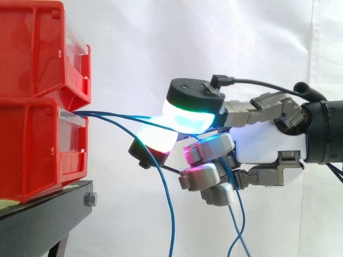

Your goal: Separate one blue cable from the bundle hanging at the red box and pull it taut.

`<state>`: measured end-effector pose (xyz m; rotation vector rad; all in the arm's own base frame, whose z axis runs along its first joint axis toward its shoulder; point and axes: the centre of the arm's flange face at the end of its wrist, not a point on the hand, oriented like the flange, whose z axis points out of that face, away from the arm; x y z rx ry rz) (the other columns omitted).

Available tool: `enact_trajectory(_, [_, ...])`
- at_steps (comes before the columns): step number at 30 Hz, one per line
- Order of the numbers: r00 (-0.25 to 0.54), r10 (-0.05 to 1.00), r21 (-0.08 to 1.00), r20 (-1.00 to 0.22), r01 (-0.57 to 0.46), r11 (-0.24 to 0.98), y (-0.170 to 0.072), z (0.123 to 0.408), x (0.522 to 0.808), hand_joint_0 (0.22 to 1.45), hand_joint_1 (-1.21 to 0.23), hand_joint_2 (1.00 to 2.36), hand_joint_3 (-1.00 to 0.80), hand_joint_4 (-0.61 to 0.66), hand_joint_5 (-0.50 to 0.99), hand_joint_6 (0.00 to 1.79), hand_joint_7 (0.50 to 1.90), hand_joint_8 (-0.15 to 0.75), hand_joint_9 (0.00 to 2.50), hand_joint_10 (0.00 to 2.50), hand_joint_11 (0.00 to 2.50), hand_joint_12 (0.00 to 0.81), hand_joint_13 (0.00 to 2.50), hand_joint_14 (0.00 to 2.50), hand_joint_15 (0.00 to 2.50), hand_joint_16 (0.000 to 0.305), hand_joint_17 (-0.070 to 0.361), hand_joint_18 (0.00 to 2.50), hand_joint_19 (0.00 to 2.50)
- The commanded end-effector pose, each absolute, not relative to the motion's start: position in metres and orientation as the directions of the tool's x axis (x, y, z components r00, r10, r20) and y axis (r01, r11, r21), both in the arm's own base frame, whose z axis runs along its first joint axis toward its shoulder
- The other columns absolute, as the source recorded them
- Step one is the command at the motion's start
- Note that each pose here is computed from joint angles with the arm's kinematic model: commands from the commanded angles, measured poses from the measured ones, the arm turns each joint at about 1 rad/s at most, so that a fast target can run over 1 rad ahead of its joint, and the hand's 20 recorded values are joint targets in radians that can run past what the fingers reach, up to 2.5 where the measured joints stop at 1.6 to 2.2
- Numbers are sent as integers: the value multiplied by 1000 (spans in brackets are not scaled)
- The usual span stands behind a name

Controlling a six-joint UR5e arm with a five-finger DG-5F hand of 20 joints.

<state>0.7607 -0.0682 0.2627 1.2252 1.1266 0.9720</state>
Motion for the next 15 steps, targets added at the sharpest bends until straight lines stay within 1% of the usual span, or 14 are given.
enact_trajectory(1, [196,974,993,-116,30,112,-68,262,760,729,-932,1000,-500,83,-192,916,871,283,869,539,1423,385,957,23,1180,45,102,925,1012])
enact_trajectory(2, [196,974,993,-116,32,112,-68,262,760,742,-937,1000,-500,77,-189,913,881,283,882,375,1447,386,920,24,1092,45,101,897,967])
enact_trajectory(3, [196,974,993,-116,30,112,-68,262,760,742,-948,1000,-500,72,-187,912,877,279,883,348,1449,382,900,25,1069,45,101,896,948])
enact_trajectory(4, [197,973,993,-116,32,112,-69,262,760,727,-954,1000,-500,71,-185,911,886,275,891,258,1455,375,883,25,1038,45,100,885,931])
enact_trajectory(6, [196,974,993,-116,32,112,-68,261,760,642,-976,1000,-500,63,-180,909,888,274,901,166,1485,373,852,26,1005,44,100,836,890])
enact_trajectory(7, [196,974,993,-116,30,112,-68,262,760,592,-967,1000,-500,73,-176,906,892,274,908,136,1481,372,838,25,987,45,100,811,881])
enact_trajectory(8, [196,974,993,-116,30,112,-68,262,760,542,-932,1000,-500,82,-168,898,897,284,928,36,1479,381,834,25,978,47,105,791,875])
enact_trajectory(9, [196,974,993,-116,30,112,-68,262,760,512,-888,1000,-500,88,-159,886,916,290,942,0,1461,391,829,24,965,48,108,783,870])
enact_trajectory(10, [196,974,993,-116,30,112,-68,262,760,494,-790,1000,-500,103,-146,865,919,297,951,2,1368,394,825,24,926,49,111,770,866])
enact_trajectory(11, [196,974,993,-116,32,112,-68,261,760,492,-636,1000,-500,123,-136,837,918,288,958,5,1288,387,824,24,916,49,110,761,874])
enact_trajectory(12, [197,973,993,-117,33,112,-68,261,760,499,-535,1000,-500,117,-122,790,960,279,965,7,1228,382,821,24,915,48,108,748,885])
enact_trajectory(13, [197,973,993,-116,30,112,-68,262,760,508,-512,1000,-500,123,-114,763,970,274,964,11,1225,373,819,22,897,47,105,732,883])
enact_trajectory(15, [197,973,993,-116,30,112,-68,262,760,560,-409,1000,-500,107,-99,701,1044,241,968,14,1141,353,807,26,874,43,96,687,894])
